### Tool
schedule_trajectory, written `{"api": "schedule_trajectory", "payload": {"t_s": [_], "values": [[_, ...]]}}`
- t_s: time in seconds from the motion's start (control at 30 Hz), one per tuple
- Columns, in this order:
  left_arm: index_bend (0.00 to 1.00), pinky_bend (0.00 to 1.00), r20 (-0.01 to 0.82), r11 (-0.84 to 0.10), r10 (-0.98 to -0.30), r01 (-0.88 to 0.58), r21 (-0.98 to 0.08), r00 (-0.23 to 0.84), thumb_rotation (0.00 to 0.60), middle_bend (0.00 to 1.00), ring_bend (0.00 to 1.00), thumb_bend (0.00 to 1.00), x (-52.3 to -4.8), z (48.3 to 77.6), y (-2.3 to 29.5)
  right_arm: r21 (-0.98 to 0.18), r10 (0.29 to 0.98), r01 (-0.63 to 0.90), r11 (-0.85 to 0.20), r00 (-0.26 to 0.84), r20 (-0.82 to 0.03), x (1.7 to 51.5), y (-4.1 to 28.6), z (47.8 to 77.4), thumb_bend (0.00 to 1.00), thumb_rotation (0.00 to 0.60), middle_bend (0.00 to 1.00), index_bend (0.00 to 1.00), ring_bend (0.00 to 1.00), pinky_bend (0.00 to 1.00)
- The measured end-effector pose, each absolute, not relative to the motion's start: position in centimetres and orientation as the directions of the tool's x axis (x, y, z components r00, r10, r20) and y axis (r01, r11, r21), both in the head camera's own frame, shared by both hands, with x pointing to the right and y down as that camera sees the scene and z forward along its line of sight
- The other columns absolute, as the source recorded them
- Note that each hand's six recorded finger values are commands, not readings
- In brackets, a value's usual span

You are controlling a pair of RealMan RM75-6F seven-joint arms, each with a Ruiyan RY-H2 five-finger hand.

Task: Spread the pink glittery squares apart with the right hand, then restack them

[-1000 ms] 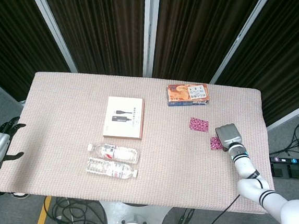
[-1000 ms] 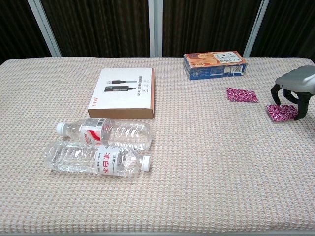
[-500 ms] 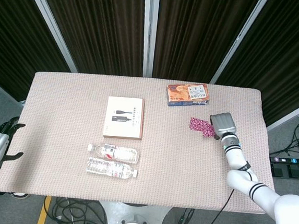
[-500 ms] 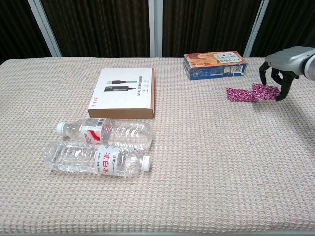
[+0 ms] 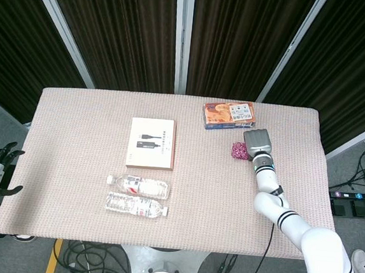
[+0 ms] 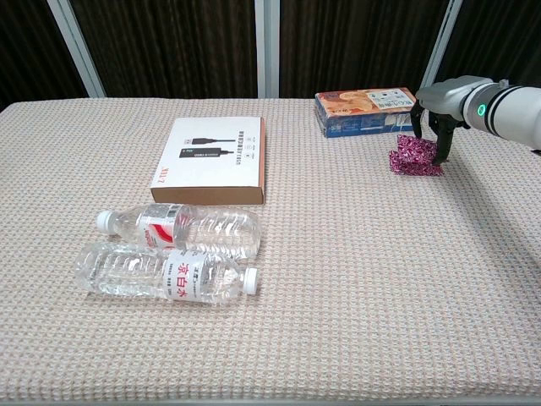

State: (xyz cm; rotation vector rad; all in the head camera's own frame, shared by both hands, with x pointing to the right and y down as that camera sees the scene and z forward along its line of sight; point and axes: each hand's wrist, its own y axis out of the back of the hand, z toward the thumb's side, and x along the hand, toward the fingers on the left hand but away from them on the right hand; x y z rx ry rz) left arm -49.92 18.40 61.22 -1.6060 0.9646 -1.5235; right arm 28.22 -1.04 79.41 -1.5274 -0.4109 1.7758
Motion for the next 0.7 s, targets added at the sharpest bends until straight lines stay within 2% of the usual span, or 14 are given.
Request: {"api": "schedule_trajectory", "payload": {"t_s": [0.5,0.7], "values": [[0.26,0.39,0.472,-0.472,-0.882,-0.042,-0.881,0.018,0.6,0.19,0.21,0.0,-50.4,61.4,18.5,-0.631,0.682,-0.331,-0.702,-0.055,-0.729,28.3,-0.9,81.0,0.0,0.6,0.76,0.45,0.83,0.66],[0.26,0.39,0.472,-0.473,-0.881,-0.041,-0.88,0.013,0.6,0.19,0.21,0.0,-50.6,61.4,18.5,-0.628,0.679,-0.333,-0.704,-0.055,-0.732,28.1,-1.0,81.2,0.0,0.6,0.76,0.41,0.83,0.66]]}}
